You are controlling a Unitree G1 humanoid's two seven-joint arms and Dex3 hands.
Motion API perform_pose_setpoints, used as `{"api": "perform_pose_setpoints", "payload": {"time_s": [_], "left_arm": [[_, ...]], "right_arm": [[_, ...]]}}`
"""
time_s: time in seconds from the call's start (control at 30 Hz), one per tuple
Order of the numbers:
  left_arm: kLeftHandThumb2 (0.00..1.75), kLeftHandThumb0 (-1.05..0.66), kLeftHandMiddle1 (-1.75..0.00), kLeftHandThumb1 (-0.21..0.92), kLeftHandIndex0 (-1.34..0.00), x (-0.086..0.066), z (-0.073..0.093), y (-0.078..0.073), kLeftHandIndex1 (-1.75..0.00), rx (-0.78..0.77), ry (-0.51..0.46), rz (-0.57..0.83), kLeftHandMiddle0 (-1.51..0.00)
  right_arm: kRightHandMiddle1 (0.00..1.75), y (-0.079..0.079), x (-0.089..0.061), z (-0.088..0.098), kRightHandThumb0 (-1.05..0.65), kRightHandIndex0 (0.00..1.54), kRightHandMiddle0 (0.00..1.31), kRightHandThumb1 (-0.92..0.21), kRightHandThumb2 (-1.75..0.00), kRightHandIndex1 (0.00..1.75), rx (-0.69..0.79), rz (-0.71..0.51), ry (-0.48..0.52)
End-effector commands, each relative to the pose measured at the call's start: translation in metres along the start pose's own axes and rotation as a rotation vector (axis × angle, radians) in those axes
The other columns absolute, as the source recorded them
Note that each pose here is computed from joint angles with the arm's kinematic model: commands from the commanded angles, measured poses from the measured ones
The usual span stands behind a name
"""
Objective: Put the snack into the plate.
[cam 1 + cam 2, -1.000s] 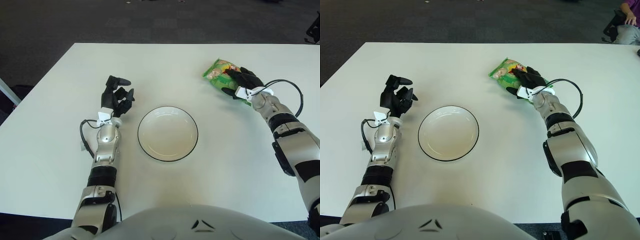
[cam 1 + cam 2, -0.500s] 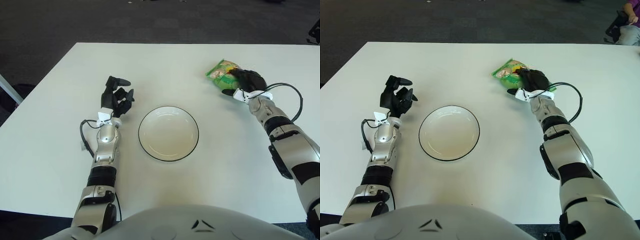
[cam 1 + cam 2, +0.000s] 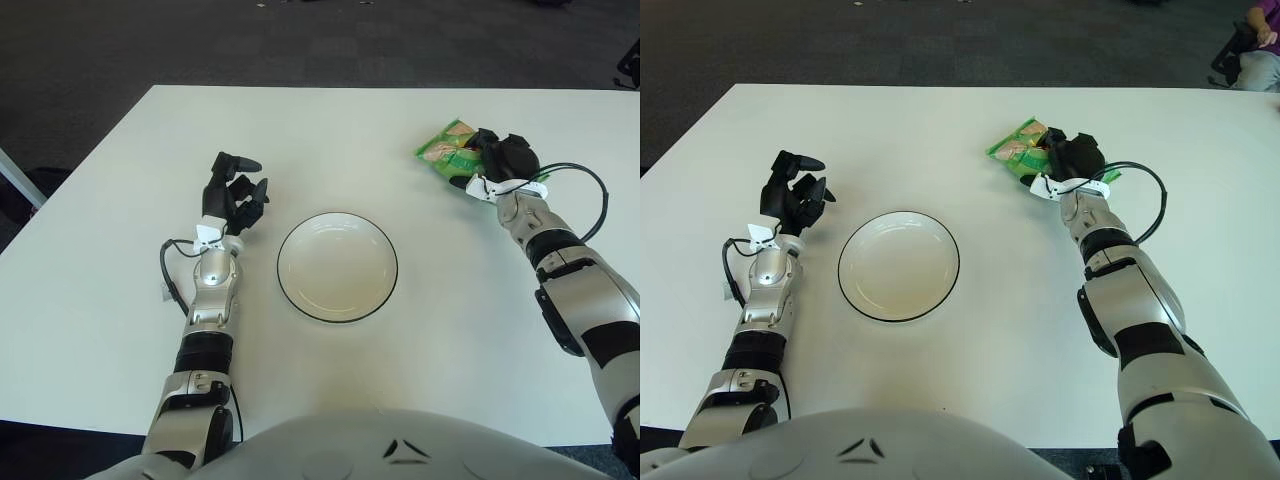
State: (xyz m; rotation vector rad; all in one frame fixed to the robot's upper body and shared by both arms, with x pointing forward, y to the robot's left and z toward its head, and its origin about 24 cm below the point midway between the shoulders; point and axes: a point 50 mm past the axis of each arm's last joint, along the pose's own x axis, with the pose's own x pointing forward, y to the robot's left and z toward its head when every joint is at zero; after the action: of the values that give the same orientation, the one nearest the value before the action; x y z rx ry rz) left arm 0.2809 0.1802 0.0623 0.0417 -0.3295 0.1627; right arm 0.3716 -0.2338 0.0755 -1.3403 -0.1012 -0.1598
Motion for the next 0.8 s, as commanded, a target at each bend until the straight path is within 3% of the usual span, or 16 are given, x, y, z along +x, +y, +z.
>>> {"api": "perform_pose_setpoints", "payload": {"time_s": [0.0, 0.13, 0.37, 0.77], "left_arm": [[0.33, -0.36, -1.7, 0.92, -0.41, 0.002, 0.003, 0.001, -1.54, 0.011, -0.023, 0.003, -0.81], [0.33, -0.36, -1.71, 0.92, -0.4, 0.002, 0.003, 0.001, -1.55, 0.013, -0.024, 0.001, -0.81], [0.33, -0.36, -1.71, 0.92, -0.4, 0.002, 0.003, 0.002, -1.55, 0.013, -0.027, 0.001, -0.8], [0.34, -0.36, -1.71, 0.92, -0.4, 0.002, 0.003, 0.002, -1.55, 0.013, -0.029, 0.001, -0.8]], "right_arm": [[1.74, 0.026, -0.023, -0.019, 0.0, 0.64, 0.48, -0.25, -1.39, 1.72, -0.018, 0.117, 0.067], [1.74, 0.024, -0.023, -0.02, 0.0, 0.67, 0.49, -0.21, -1.45, 1.74, -0.002, 0.089, 0.059], [1.75, 0.019, -0.023, -0.019, 0.0, 0.61, 0.43, -0.28, -1.37, 1.74, 0.048, 0.025, 0.039], [1.75, -0.005, -0.017, -0.007, 0.0, 0.61, 0.41, -0.3, -1.33, 1.7, 0.269, -0.191, -0.047]]}}
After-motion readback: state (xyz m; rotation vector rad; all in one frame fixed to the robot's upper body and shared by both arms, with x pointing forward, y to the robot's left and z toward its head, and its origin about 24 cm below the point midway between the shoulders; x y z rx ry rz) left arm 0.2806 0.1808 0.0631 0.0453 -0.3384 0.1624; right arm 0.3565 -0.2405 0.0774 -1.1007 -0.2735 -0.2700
